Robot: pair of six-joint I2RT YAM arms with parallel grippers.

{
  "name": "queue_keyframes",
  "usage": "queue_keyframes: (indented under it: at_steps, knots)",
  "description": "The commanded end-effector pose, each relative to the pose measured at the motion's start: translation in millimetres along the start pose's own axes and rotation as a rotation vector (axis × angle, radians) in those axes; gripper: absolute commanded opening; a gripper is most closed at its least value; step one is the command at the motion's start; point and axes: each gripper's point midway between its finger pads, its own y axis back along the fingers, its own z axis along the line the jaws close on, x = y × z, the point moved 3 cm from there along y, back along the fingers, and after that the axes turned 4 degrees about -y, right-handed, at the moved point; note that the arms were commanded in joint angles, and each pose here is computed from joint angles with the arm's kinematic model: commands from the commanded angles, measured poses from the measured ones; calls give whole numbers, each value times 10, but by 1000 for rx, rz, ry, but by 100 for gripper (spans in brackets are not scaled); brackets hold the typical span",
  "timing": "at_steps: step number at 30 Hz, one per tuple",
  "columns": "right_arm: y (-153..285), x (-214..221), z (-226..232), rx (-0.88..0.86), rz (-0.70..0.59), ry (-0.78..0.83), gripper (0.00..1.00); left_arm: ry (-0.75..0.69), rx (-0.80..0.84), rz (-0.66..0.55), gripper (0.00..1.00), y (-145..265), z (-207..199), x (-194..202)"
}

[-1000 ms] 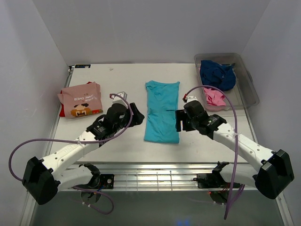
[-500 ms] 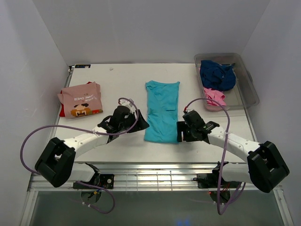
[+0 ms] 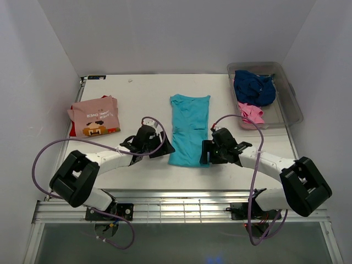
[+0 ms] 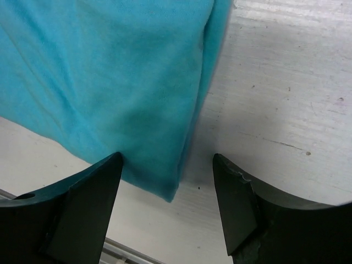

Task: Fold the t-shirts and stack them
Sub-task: Grab one side of the 2/3 rectangular tshirt with both arms

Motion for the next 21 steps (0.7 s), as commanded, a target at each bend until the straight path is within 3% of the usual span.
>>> queue_keyframes:
  at_steps: [1,10,14,15,17,18,21]
  knots:
    - [-72,-15,74,-44,11,-10,73,10,8,30,76,-34,22,108]
    - [-138,85,33,-40,44,-21,66,9,-7,93,72,-93,18,393]
    - [-133,107,16,-33,45,-27,60,1,-22,125,47,-146,2,500]
    - [-128,113,12,-32,47,-25,55,2,-29,137,35,-154,15,536]
    - [-128,145,-16,-25,52,-23,46,2,-48,167,26,-171,54,642]
    - [-132,159,-26,-23,55,-23,31,0,-55,172,18,-173,67,668]
    - [-134,245,-83,-8,74,-24,8,-18,-74,181,9,-155,109,770]
